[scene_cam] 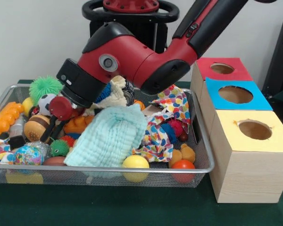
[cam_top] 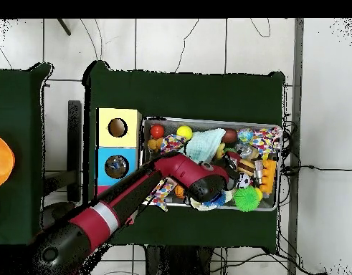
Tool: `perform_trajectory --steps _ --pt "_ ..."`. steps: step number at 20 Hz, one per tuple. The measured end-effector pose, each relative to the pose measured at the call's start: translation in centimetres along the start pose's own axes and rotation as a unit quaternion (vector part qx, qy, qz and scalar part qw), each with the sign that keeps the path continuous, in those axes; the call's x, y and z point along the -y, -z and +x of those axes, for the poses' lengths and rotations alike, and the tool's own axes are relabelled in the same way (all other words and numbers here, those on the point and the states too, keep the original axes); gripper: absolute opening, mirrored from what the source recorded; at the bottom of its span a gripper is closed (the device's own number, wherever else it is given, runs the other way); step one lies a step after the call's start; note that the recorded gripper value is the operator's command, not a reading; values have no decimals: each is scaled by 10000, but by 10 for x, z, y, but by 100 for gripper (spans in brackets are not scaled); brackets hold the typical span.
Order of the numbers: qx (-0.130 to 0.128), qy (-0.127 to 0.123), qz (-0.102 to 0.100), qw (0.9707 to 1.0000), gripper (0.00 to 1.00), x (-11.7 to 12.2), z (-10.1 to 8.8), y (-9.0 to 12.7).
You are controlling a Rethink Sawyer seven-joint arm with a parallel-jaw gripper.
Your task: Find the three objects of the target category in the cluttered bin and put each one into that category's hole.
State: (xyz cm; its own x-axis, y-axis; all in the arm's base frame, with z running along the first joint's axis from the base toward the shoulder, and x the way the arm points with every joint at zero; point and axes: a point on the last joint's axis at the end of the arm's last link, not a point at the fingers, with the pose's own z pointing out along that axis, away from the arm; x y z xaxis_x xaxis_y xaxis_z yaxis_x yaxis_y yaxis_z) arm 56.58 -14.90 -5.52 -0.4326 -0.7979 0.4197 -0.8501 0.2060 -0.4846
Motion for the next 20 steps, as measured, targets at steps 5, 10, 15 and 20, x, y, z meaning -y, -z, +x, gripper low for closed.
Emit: perform_trajectory --steps 5,10,15,20 --pt "48 -300 -3 9995 100 5 8 -2" --pt "406 -1275 -149 9909 100 6 13 -12" --pt "898 -2614 -236 9607 100 19 31 -22" --pt "1269 -3162 -252 9398 100 24 40 -31"
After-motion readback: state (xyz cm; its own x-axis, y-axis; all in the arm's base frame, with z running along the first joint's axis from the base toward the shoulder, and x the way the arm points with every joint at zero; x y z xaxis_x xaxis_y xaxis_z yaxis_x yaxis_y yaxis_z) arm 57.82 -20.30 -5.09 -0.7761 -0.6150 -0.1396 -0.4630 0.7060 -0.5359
